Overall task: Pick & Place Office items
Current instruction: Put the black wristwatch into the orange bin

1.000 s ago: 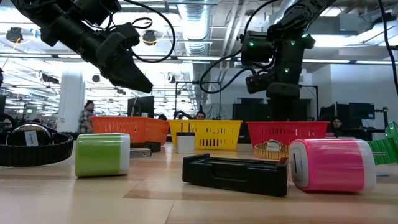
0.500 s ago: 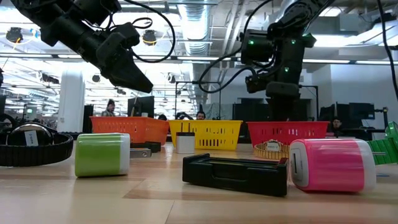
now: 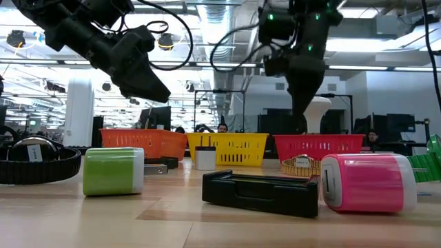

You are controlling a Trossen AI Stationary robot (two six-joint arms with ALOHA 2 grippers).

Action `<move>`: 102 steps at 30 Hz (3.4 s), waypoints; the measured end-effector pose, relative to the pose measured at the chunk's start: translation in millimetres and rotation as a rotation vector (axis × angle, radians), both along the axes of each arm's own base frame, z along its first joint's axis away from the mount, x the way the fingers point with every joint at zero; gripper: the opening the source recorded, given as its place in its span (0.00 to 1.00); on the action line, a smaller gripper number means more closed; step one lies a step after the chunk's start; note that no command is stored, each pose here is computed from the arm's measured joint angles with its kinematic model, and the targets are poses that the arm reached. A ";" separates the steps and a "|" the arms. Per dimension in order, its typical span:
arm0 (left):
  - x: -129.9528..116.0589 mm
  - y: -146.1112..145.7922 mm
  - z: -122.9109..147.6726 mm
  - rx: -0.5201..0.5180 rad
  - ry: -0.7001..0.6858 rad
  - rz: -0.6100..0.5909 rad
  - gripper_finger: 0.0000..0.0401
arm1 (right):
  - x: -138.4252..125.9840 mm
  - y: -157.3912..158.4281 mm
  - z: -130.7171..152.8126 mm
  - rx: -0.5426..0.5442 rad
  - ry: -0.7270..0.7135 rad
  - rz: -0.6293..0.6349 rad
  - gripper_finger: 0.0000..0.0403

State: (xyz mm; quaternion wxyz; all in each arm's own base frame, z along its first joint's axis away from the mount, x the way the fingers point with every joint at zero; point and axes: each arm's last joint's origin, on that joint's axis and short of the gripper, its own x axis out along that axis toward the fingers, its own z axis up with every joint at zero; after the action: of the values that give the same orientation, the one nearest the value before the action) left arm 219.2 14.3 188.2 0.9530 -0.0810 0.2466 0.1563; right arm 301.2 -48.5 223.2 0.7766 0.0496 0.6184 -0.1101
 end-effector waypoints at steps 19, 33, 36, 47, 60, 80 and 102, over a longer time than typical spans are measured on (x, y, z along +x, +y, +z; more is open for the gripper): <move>-7.0 -86.0 7.6 -0.182 -0.099 -0.350 0.44 | -42.9 68.7 21.3 -0.122 -0.331 0.216 0.58; -13.2 -122.7 -41.3 -0.179 0.170 -0.353 0.44 | -54.0 65.3 10.2 -0.184 -0.726 0.267 0.58; -10.9 -124.3 -58.1 -0.139 0.244 -0.351 0.44 | -53.6 65.2 11.1 -0.184 -0.728 0.267 0.58; -10.3 -126.5 -70.2 -0.147 0.311 -0.392 0.44 | -53.7 65.2 10.9 -0.183 -0.726 0.268 0.58; -25.0 -138.1 -36.7 -0.069 0.199 -0.632 0.44 | -53.6 65.3 11.0 -0.185 -0.726 0.271 0.58; -25.8 -141.4 -75.1 -0.077 0.441 -0.683 0.28 | -53.5 65.2 11.0 -0.188 -0.725 0.274 0.58; -23.9 -125.2 -42.1 -0.006 0.267 -0.573 0.05 | -53.5 65.2 11.0 -0.189 -0.724 0.277 0.58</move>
State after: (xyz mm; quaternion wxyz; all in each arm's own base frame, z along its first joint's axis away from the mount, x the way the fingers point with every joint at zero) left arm 195.3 -110.8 146.0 0.9171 0.0103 0.3830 -0.1099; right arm 247.7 16.7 234.1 0.9530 -0.0703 0.2926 -0.0363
